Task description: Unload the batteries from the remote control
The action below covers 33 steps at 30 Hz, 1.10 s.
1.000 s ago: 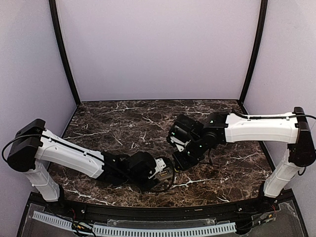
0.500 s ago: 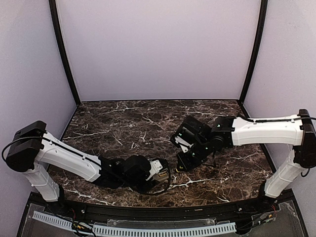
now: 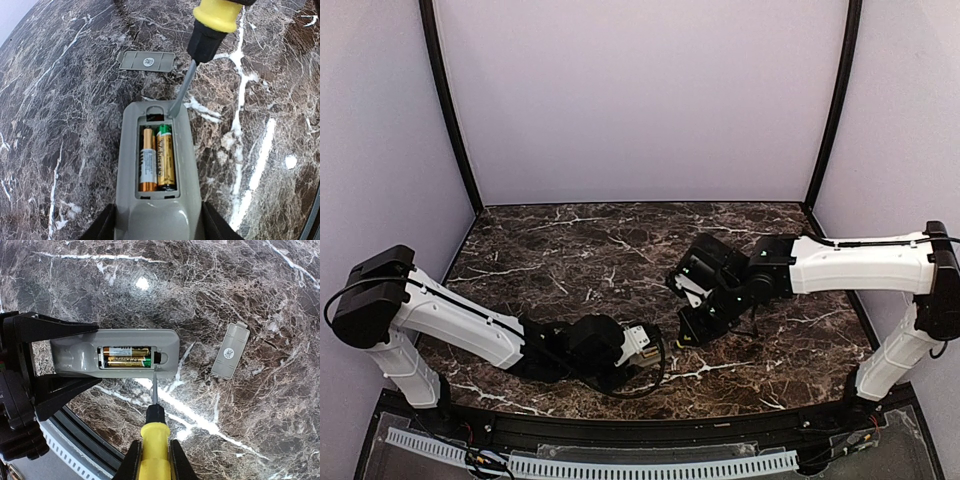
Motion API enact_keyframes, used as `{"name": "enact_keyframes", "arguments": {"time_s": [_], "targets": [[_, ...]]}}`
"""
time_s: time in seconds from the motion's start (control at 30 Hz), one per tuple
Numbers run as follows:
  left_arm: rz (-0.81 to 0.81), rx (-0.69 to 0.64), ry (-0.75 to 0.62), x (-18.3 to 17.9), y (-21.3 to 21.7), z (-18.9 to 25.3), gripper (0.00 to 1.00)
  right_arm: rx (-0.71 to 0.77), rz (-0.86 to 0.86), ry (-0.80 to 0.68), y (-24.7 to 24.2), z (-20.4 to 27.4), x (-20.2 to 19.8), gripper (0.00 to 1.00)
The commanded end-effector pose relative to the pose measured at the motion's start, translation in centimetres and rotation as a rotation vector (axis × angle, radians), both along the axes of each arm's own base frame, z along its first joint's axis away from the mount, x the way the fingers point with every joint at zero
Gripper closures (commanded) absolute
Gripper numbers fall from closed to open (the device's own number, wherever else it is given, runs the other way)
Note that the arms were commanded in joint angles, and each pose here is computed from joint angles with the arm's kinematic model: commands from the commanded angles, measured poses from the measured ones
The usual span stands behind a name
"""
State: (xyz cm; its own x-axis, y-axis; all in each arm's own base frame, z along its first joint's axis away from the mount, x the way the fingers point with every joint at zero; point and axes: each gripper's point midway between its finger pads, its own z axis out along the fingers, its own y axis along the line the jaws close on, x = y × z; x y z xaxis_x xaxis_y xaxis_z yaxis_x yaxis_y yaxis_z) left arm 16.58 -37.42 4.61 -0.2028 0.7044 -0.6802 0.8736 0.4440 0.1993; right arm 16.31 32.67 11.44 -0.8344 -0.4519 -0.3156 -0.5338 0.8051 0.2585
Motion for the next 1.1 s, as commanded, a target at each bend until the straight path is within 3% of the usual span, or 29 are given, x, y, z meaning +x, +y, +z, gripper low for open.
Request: {"name": "enact_keyframes", "arguments": {"time_s": [0.0,1.07], "targets": [[-0.069,-0.026,0.015,-1.2,-1.0,0.2,1.0,0.054,-0.009,-0.063,1.2,1.5,1.5,1.0],[-0.059,-0.005,0.005,-1.0,-1.1,-0.1,1.0,0.067,0.018,0.001,0.8,1.1,-0.4,1.0]]}}
